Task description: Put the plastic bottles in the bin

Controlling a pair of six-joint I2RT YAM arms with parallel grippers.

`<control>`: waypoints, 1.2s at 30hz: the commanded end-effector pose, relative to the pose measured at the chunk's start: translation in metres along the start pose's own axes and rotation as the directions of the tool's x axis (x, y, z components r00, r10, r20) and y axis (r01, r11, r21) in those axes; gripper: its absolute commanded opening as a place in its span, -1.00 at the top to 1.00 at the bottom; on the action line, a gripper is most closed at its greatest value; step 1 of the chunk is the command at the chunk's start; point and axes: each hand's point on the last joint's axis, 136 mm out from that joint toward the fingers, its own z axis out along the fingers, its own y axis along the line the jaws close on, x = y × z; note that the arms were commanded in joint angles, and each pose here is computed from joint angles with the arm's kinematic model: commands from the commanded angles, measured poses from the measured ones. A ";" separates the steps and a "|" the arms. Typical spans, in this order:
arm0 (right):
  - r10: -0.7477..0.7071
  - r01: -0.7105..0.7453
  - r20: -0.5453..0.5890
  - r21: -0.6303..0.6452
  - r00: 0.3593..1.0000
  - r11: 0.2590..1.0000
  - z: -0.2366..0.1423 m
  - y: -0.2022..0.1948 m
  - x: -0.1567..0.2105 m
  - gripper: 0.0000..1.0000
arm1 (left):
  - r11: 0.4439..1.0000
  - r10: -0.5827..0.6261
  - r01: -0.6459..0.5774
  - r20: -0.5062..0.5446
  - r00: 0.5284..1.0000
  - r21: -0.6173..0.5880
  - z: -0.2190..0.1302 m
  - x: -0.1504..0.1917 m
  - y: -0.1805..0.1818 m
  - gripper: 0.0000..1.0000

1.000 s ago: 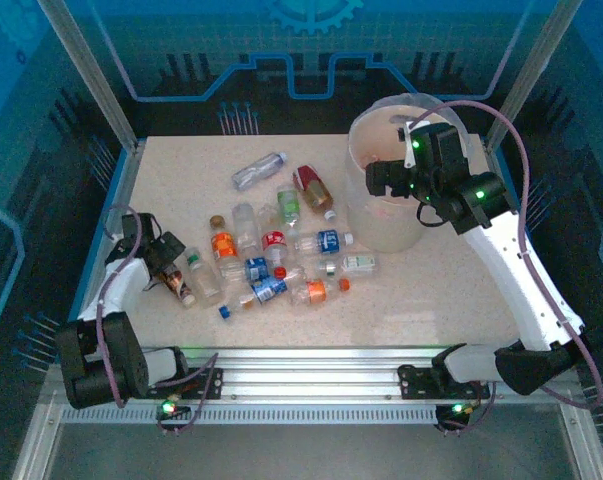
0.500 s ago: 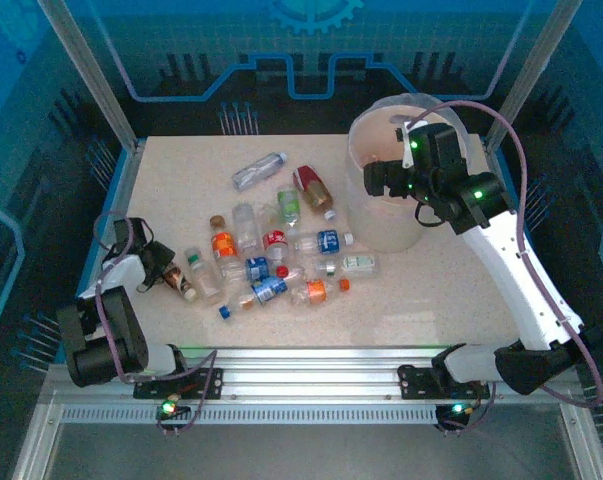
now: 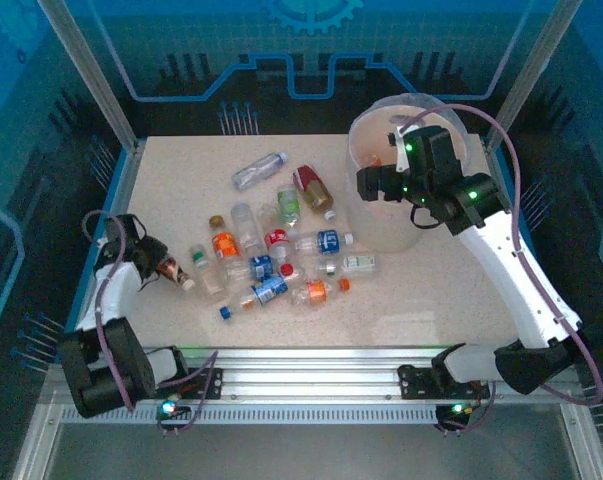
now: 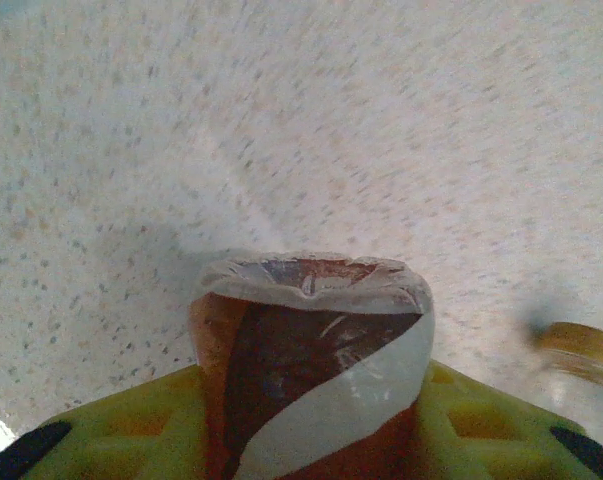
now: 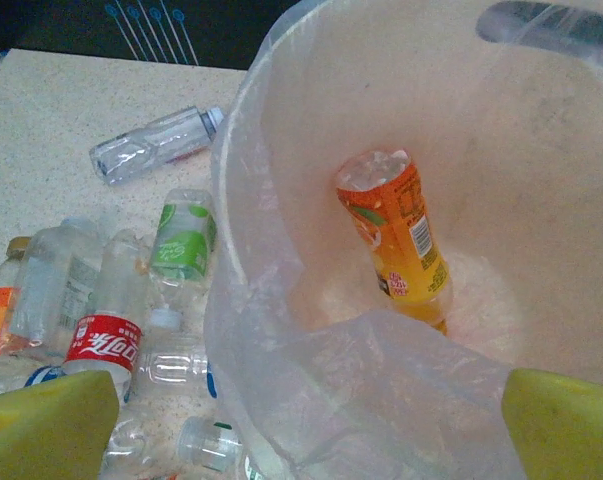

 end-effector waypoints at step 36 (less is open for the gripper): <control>-0.139 0.131 0.045 -0.693 0.989 0.709 0.006 0.213 0.025 -0.97 | 0.361 0.209 -0.053 -0.026 0.978 0.931 -0.224 0.074 -0.327 0.55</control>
